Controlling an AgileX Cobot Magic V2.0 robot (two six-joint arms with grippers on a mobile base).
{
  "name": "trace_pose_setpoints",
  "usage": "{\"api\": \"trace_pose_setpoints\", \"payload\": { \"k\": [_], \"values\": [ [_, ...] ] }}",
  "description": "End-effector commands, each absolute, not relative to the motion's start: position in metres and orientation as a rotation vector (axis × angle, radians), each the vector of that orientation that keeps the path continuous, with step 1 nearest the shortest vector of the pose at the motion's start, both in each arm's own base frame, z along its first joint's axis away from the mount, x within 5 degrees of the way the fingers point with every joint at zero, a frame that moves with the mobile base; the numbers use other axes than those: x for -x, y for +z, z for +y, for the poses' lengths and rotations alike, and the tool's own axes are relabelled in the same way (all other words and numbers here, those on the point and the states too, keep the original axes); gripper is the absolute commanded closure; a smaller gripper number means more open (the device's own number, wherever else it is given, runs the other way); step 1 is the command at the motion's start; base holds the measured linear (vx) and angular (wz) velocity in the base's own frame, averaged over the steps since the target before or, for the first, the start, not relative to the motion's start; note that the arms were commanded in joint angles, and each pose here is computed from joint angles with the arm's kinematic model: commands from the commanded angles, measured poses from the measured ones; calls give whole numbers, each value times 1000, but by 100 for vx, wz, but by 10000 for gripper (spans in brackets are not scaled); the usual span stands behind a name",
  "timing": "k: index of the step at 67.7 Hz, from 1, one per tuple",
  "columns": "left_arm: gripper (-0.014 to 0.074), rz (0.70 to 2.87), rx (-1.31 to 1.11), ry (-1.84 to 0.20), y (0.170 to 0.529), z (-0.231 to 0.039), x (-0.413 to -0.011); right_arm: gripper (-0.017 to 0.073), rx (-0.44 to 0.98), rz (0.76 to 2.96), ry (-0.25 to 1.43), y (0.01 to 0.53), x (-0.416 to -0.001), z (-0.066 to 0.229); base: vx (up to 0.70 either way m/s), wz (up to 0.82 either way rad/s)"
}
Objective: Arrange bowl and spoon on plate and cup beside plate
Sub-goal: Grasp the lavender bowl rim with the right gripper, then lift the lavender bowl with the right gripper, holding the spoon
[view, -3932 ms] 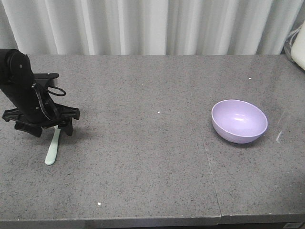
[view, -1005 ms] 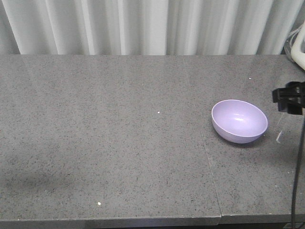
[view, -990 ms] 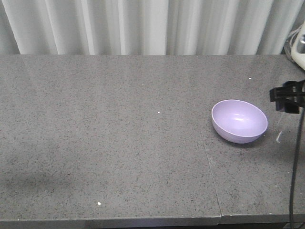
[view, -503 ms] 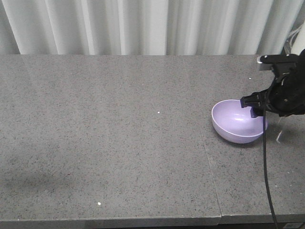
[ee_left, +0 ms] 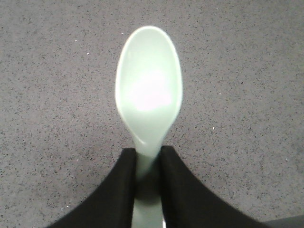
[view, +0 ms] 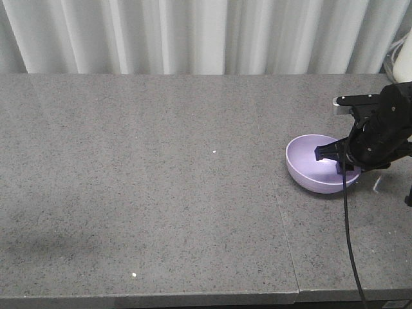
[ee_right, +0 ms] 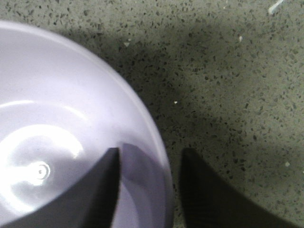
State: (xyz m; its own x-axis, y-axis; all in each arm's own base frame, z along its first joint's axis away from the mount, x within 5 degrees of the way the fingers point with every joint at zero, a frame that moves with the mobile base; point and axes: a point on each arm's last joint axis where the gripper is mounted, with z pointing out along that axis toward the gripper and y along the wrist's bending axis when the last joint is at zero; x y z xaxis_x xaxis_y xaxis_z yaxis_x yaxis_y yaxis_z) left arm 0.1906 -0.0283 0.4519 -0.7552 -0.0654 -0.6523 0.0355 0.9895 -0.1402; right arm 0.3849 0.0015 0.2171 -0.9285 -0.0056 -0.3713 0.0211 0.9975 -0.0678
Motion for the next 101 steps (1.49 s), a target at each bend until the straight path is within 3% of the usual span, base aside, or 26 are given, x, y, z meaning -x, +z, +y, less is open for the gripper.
{"api": "trace_pose_setpoints", "payload": {
  "k": [1, 4, 28, 51, 72, 101],
  "values": [
    [600, 2360, 11, -211, 462, -30, -185, 505, -13, 2662, -105, 245, -386, -2, 0, 0],
    [600, 2360, 11, -211, 462, -30, -185, 575, -13, 2666, -106, 245, -386, -2, 0, 0],
    [600, 2359, 11, -212, 462, -30, -185, 570, -28, 2573, -105, 302, -356, -3, 0, 0],
    [600, 2359, 11, -212, 462, -30, -185, 570, -64, 2376, -90, 409, -253, -5, 0, 0],
    [600, 2359, 11, -212, 462, -30, -185, 570, -86, 2271, -85, 450, -172, -7, 0, 0],
    [600, 2359, 11, -212, 462, -30, -185, 570, -90, 2286, -87, 451, -163, -7, 0, 0]
  ]
}}
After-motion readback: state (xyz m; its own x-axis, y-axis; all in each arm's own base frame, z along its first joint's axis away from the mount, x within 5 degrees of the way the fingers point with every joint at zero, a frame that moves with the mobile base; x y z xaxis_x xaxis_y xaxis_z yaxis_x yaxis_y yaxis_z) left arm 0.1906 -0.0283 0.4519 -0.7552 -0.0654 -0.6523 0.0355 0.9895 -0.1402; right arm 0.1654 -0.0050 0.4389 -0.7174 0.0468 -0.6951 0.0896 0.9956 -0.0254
